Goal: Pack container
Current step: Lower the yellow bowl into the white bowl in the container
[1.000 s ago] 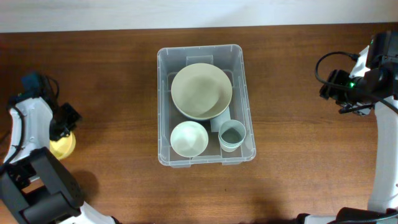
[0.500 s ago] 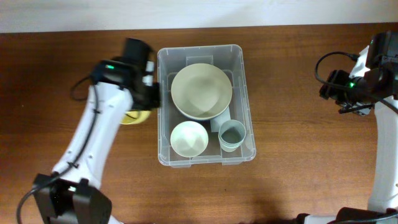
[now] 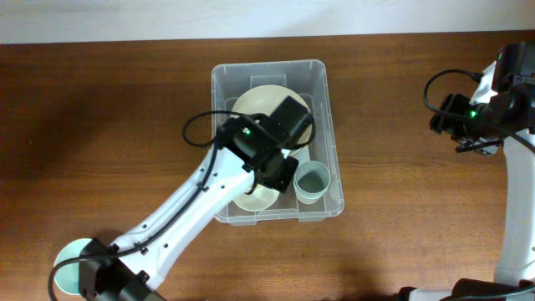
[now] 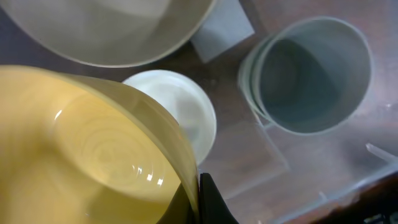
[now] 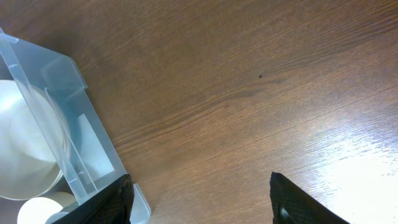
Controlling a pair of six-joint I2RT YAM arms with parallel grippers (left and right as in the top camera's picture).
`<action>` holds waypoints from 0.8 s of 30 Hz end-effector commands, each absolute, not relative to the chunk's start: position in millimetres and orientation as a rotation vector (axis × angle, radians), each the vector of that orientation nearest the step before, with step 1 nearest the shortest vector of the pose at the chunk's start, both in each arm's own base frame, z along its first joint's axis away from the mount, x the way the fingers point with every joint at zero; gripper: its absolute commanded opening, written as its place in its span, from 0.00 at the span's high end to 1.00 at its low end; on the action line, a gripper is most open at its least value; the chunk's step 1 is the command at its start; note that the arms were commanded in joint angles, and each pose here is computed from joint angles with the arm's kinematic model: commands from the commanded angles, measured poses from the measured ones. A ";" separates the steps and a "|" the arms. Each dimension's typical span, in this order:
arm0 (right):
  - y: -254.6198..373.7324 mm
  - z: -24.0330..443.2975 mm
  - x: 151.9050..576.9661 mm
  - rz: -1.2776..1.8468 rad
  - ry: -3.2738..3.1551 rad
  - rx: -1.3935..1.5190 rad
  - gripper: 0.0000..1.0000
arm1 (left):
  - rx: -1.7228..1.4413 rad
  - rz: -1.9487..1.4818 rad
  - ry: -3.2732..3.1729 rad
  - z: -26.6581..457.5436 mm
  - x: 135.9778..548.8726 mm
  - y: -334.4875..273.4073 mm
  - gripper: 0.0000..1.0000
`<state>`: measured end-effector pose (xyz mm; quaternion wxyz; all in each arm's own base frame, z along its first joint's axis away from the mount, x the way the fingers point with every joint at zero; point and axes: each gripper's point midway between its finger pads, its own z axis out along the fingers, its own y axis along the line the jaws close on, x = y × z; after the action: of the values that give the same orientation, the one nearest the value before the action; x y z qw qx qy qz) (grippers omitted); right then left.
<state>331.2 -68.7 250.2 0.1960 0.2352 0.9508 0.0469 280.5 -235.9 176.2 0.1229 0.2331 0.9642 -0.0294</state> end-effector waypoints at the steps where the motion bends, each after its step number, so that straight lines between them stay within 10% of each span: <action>1: -66.2 248.6 331.1 0.137 2.674 0.639 0.34 | 0.676 -0.104 2.772 191.1 278.9 -240.2 0.95; 5: -66.0 248.3 330.5 0.138 2.677 0.640 0.34 | 0.679 -0.110 2.779 190.7 277.3 -240.3 0.69; 13: -66.0 248.4 330.6 0.138 2.677 0.640 0.34 | 0.656 -0.096 2.779 190.9 279.8 -237.1 0.60; 24: -66.0 248.3 330.4 0.138 2.677 0.640 0.34 | -1.138 0.188 2.628 225.8 291.4 -9.3 0.59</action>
<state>330.9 -68.7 250.0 0.1955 0.2347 0.9511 0.0468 301.7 -75.4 194.4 0.0981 -0.1598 0.9800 0.0661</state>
